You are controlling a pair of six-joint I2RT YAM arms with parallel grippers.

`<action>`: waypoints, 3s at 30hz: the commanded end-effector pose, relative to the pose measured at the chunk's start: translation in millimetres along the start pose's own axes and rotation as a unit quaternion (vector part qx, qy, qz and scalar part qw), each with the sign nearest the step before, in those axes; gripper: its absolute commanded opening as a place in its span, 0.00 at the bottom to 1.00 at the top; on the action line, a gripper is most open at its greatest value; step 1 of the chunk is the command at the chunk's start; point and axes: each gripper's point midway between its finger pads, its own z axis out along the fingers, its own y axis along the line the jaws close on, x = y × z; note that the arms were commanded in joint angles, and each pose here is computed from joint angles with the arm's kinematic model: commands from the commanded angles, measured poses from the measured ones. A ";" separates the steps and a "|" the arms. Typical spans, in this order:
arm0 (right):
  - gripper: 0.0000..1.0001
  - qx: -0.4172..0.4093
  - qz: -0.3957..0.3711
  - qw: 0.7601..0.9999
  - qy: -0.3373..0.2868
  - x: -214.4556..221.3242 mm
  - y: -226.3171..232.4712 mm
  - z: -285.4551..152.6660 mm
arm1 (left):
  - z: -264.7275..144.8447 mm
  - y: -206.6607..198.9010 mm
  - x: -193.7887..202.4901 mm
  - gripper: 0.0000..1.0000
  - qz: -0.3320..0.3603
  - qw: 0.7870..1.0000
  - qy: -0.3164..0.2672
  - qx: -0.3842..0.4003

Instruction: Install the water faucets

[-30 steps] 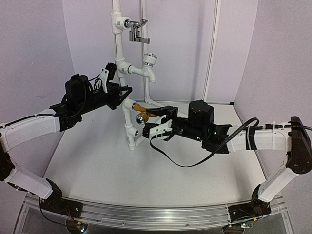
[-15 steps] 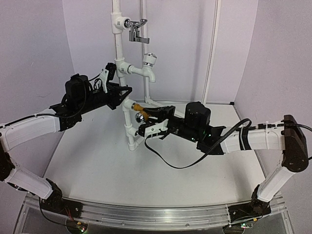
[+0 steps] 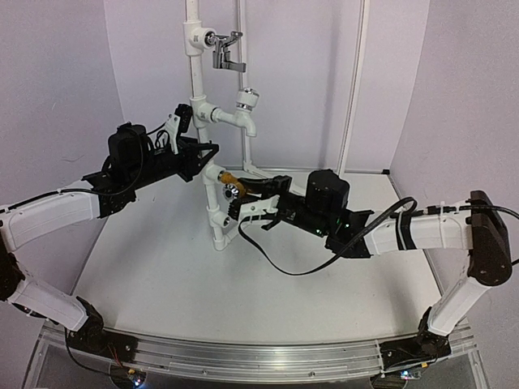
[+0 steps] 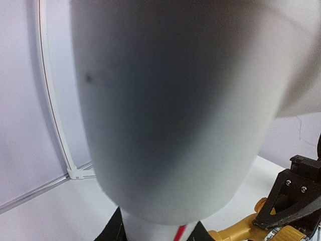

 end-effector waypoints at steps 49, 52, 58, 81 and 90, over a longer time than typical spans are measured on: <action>0.00 0.044 0.861 0.504 -0.041 -16.0 -17.5 33.6 | 4.7 -64.4 71.9 0.00 -0.121 0.976 0.129 0.130; 0.00 0.029 0.903 0.425 -0.049 -19.4 -19.2 34.7 | 4.8 -63.7 72.2 0.00 -0.122 0.976 0.129 0.128; 0.00 0.022 0.942 0.325 -0.077 -22.3 -36.0 25.5 | 4.4 -58.6 70.6 0.00 -0.125 0.978 0.126 0.111; 0.98 0.060 0.874 0.479 -0.056 12.8 -31.5 -48.1 | 0.9 -24.7 64.8 0.00 -0.120 0.986 0.109 0.039; 0.98 -0.094 0.454 0.886 0.027 -12.9 0.0 -81.2 | 1.2 -28.1 63.4 0.00 -0.121 0.985 0.109 0.050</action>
